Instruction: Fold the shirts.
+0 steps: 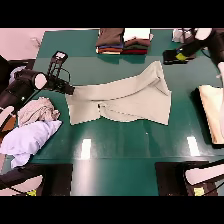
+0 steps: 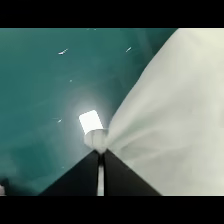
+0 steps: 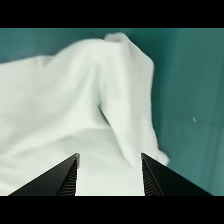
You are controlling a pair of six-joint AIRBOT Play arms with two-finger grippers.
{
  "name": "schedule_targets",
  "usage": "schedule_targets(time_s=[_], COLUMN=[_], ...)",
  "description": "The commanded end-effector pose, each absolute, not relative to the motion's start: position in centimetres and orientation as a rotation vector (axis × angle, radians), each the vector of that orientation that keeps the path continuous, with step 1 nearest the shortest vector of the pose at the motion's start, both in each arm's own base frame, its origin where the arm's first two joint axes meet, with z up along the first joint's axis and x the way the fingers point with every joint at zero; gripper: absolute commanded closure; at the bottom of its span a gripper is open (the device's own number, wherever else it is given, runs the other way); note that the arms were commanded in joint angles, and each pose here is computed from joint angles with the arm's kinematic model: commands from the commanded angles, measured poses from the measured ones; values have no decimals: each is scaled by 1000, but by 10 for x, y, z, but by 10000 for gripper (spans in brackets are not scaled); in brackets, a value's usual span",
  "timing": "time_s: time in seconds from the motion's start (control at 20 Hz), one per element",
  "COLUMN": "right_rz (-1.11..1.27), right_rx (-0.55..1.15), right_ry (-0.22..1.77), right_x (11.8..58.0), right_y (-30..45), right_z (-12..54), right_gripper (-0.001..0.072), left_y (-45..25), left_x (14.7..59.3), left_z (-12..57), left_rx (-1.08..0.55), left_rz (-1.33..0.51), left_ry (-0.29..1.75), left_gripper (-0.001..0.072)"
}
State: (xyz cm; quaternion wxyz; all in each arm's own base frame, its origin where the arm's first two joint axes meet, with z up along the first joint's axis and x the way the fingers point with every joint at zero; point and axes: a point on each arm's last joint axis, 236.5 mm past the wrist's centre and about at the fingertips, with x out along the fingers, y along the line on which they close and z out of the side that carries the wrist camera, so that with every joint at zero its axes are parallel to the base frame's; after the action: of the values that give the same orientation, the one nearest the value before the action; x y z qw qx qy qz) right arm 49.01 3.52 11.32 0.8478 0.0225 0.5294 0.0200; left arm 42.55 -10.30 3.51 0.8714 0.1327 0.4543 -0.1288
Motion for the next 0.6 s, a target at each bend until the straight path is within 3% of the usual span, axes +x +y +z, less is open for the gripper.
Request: schedule_targets(time_s=[0.0, 0.25, 0.35, 0.55], right_rz=[-34, -145, -113, -34], right_rx=[88, 204, 280, 441], right_ry=[1268, 1521, 1612, 1626], right_x=[436, 329, 295, 281], right_y=[-5, -34, -16, 28], right_z=[98, 4, -32, -71], right_gripper=[261, 242, 122, 127], left_y=[-95, -99, -100, -102], left_x=[422, 418, 418, 418], left_z=[31, 29, 29, 29], left_rx=[316, 264, 237, 223], left_rz=[-254, -250, -238, -244], left_ry=[982, 999, 1002, 1003], left_gripper=[682, 682, 682, 682])
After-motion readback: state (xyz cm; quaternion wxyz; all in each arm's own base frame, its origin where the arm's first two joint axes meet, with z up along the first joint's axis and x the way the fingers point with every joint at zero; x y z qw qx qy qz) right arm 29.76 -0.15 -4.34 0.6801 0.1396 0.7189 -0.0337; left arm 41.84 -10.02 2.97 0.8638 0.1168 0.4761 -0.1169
